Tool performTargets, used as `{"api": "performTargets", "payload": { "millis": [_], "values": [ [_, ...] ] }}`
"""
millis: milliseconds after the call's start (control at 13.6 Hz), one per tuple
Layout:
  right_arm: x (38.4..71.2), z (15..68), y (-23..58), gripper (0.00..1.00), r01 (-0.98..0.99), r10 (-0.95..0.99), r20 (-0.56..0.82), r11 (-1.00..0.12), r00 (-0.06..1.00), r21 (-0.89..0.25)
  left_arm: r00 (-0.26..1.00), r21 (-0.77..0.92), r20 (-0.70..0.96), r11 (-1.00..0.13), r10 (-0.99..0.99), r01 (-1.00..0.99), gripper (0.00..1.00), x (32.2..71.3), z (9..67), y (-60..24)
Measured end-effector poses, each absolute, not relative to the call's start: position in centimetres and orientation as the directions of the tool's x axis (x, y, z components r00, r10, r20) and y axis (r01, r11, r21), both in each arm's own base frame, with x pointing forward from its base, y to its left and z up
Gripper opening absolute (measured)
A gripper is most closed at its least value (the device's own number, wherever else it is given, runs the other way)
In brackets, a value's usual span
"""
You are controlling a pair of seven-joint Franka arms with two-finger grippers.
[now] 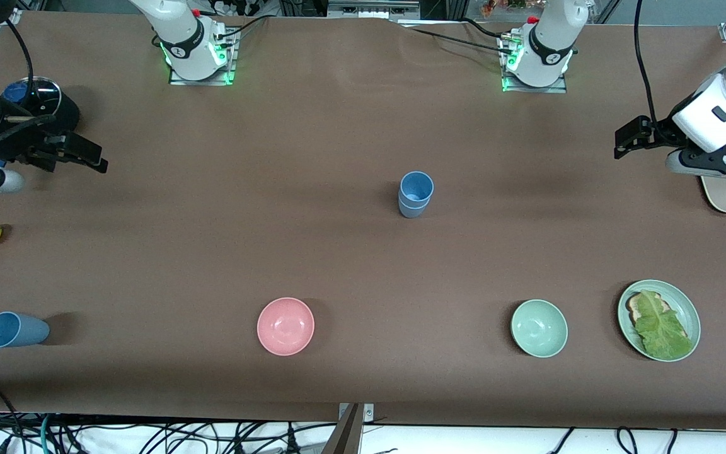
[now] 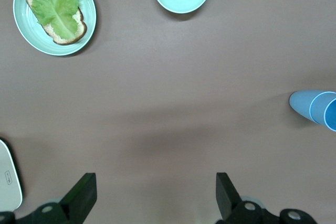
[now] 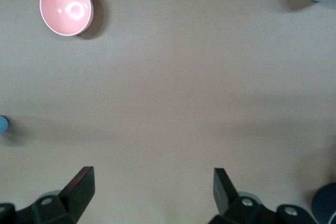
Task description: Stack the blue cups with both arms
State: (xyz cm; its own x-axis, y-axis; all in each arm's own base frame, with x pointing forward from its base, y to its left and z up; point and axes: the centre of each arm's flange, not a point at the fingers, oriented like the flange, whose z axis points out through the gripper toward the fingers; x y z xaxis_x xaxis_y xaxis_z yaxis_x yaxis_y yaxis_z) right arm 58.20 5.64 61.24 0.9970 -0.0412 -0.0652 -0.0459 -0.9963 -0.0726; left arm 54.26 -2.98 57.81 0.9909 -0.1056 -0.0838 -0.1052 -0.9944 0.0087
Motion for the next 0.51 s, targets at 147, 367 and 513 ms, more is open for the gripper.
{"api": "performTargets", "payload": {
  "millis": [147, 367, 513],
  "values": [
    [56.9, 62.0, 5.9, 1.0, -0.042, -0.038, -0.059, -0.997, 0.998, -0.067, 0.991, 0.009, -0.084, -0.994, -0.106, -0.105, 1.0, 54.3, 57.8, -3.0],
    [56.1, 62.4, 6.0, 1.0, -0.038, -0.035, -0.06, -0.998, 0.998, -0.056, 0.991, 0.009, -0.084, -0.994, -0.106, -0.105, 1.0, 54.3, 57.8, -3.0],
    [56.1, 62.3, 5.6, 1.0, -0.033, -0.032, -0.06, -0.999, 0.998, -0.02, 0.991, 0.009, -0.084, -0.994, -0.106, -0.105, 1.0, 54.3, 57.8, -3.0]
  ]
}}
